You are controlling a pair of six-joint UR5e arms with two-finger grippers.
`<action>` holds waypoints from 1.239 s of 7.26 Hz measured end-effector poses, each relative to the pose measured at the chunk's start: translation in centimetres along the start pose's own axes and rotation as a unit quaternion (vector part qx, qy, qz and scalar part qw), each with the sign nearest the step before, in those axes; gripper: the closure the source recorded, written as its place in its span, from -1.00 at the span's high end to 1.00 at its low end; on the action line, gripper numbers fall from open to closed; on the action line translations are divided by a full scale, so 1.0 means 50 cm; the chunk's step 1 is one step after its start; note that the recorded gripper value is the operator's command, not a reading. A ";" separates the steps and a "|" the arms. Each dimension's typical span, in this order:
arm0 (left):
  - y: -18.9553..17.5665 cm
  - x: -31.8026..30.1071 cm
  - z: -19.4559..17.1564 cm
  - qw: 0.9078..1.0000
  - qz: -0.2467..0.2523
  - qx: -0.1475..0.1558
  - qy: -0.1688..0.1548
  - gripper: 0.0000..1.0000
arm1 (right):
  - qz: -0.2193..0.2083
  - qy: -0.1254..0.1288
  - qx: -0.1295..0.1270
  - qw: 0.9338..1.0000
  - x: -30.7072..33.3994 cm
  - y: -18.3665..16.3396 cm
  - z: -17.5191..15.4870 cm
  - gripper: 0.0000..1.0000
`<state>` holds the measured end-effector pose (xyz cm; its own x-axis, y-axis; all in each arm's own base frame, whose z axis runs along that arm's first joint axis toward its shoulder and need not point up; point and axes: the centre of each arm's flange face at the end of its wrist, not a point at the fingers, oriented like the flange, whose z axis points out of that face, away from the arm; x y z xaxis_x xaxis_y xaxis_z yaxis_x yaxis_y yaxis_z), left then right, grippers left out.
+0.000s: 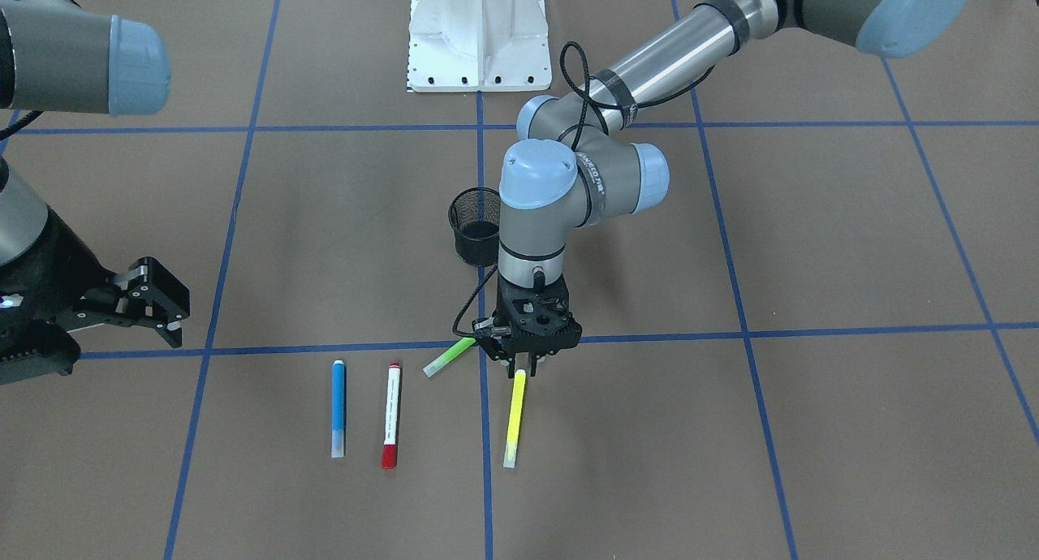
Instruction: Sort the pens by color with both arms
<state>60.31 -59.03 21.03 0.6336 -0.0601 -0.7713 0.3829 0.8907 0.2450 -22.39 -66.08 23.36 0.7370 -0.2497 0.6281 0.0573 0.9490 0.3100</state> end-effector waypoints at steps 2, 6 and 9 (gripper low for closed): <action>0.006 -0.016 -0.022 1.000 0.027 0.002 0.011 0.99 | -0.001 -0.001 0.001 1.000 0.000 0.000 0.001 0.99; -0.067 -0.135 -0.159 0.996 0.081 -0.042 0.024 1.00 | -0.020 0.003 -0.002 1.000 0.050 0.020 0.016 0.99; -0.144 -0.390 -0.334 0.978 0.189 -0.086 -0.030 1.00 | -0.070 0.025 -0.023 0.997 0.235 0.107 0.045 0.99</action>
<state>33.98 -56.75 24.48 0.7485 0.2659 -0.6074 -0.0023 0.9171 0.3987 -14.96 -64.34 34.00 0.7522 -0.3706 0.5449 0.1913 0.9141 0.3576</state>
